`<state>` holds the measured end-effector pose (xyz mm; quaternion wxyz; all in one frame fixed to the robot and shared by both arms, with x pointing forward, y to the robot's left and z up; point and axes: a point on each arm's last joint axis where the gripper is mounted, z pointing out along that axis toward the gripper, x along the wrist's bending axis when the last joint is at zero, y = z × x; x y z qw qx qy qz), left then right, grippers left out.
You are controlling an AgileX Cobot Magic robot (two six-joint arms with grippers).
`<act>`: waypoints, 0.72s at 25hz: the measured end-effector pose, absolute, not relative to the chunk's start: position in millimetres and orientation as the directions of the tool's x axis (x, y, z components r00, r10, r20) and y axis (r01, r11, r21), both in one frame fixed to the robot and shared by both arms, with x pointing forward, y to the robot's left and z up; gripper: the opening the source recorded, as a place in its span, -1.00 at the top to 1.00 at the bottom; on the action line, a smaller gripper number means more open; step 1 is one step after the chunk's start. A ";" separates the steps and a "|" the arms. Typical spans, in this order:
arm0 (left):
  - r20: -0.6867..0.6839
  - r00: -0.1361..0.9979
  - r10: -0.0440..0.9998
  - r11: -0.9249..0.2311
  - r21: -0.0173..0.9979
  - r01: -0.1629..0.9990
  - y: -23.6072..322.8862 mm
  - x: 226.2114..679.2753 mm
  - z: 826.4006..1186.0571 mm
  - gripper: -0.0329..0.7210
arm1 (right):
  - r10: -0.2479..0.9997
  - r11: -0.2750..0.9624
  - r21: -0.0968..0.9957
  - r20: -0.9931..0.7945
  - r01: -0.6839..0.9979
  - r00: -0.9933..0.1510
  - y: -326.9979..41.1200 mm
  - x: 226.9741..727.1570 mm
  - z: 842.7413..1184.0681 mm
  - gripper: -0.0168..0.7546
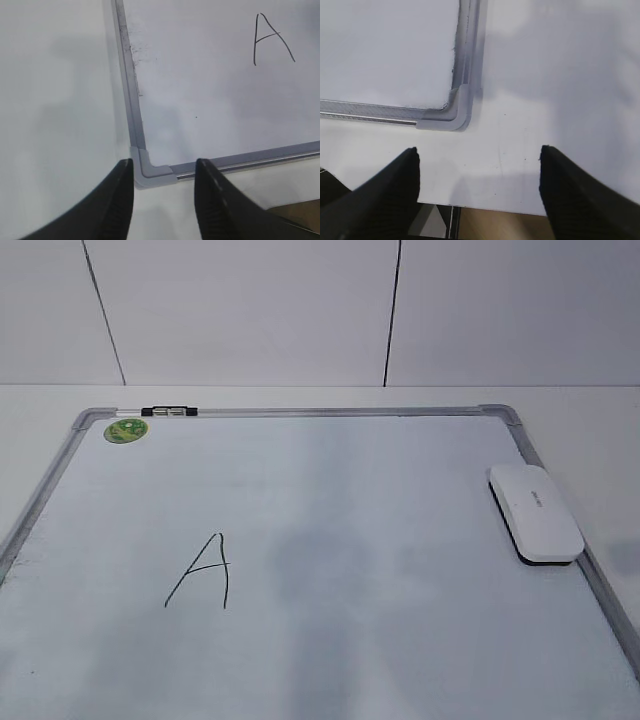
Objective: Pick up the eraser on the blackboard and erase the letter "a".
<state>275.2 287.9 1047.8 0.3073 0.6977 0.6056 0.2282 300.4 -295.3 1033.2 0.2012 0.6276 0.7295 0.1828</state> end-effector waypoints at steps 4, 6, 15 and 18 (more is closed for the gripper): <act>-0.054 0.162 0.985 -0.078 0.705 0.705 287.9 275.2 1047.8 0.10 | 0.989 0.145 0.519 -0.064 0.842 -0.131 -295.3 300.4 1033.2 -0.58; -0.054 0.162 0.985 -0.078 0.705 0.705 287.9 275.2 1047.8 0.10 | 0.989 0.145 0.519 -0.064 0.842 -0.131 -295.3 300.4 1033.2 -0.58; -0.041 0.166 0.985 -0.077 0.762 0.642 288.0 262.4 1050.4 0.10 | 0.994 0.110 0.645 -0.062 0.757 -0.092 -299.5 279.1 1041.1 -0.58; -0.029 0.169 0.985 -0.076 0.809 0.583 288.2 250.9 1051.8 0.10 | 0.996 0.093 0.726 -0.062 0.681 -0.070 -301.9 262.1 1044.5 -0.58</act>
